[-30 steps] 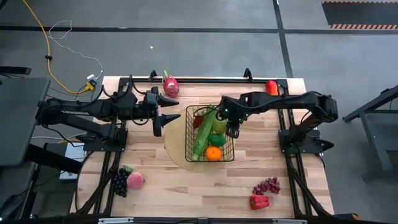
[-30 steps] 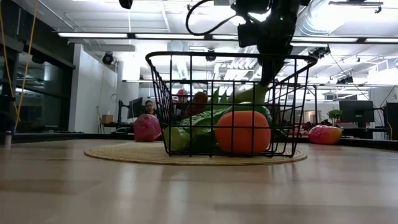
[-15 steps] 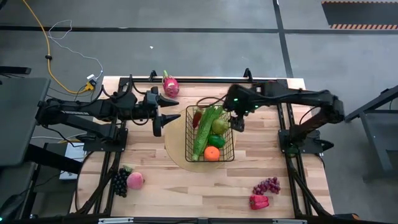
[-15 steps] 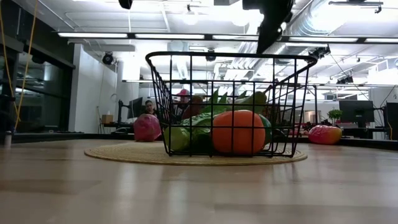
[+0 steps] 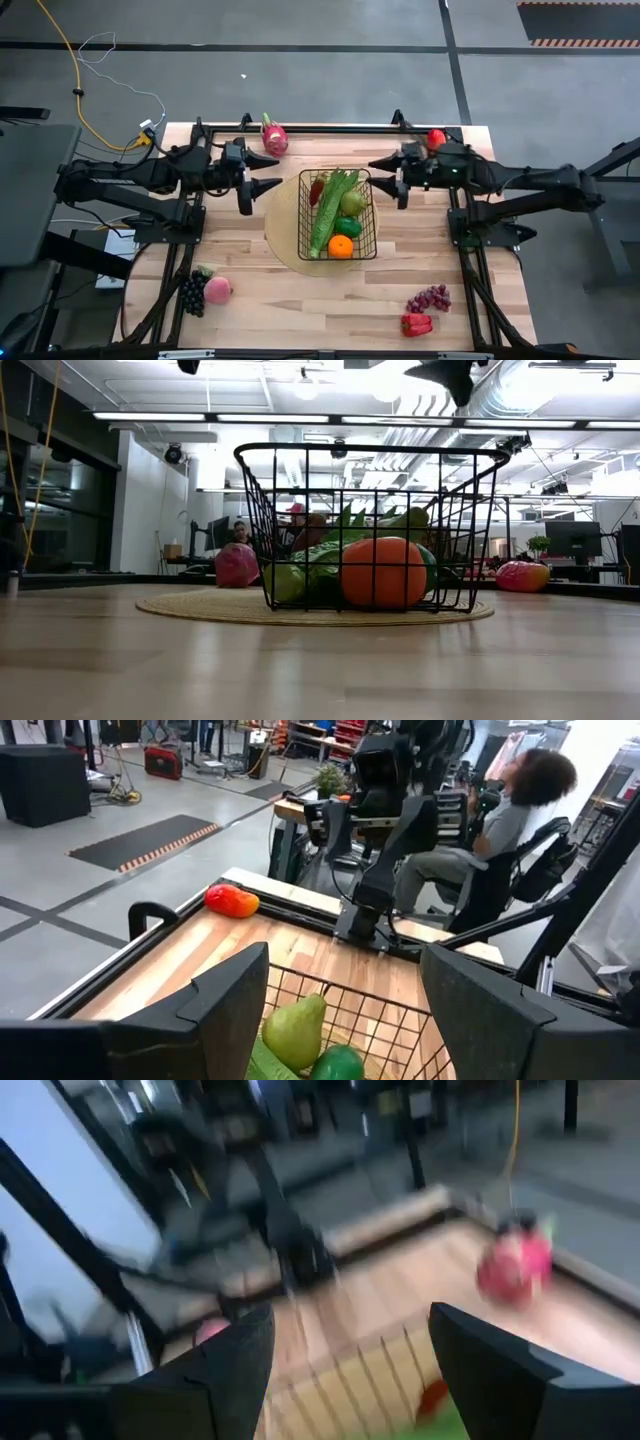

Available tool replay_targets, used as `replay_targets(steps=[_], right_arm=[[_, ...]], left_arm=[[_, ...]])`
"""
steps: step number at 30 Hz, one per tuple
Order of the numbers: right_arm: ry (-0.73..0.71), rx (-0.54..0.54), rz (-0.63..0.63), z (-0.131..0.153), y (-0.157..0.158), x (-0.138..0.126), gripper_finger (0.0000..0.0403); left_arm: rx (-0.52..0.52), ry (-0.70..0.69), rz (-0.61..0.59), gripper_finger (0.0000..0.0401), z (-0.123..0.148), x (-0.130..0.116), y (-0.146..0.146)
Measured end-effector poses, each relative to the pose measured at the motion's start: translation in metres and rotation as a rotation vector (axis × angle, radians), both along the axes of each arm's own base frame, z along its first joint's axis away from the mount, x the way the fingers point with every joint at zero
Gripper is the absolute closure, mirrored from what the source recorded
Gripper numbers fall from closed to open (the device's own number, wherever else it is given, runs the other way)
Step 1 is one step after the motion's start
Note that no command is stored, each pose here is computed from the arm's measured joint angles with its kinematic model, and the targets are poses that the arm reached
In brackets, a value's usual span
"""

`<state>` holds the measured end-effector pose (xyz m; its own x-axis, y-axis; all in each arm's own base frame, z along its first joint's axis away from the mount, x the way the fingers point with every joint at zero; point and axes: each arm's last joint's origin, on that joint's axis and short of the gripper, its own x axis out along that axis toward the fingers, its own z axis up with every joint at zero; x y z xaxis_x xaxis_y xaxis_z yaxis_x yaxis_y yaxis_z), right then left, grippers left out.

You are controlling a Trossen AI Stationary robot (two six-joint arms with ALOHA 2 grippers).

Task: Build produce basket
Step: Put the mango into the wire basket

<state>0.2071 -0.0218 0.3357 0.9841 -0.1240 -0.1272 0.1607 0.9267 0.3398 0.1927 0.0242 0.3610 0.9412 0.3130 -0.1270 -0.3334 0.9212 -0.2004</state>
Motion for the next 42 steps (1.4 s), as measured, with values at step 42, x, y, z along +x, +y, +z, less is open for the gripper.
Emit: replay_targets(steps=[42], right_arm=[[0.839,0.162,-1.031,-0.023,-0.116,-0.049,0.0146]], left_arm=[[0.006,0.016,0.052,0.0149,-0.001,-0.001,0.001]])
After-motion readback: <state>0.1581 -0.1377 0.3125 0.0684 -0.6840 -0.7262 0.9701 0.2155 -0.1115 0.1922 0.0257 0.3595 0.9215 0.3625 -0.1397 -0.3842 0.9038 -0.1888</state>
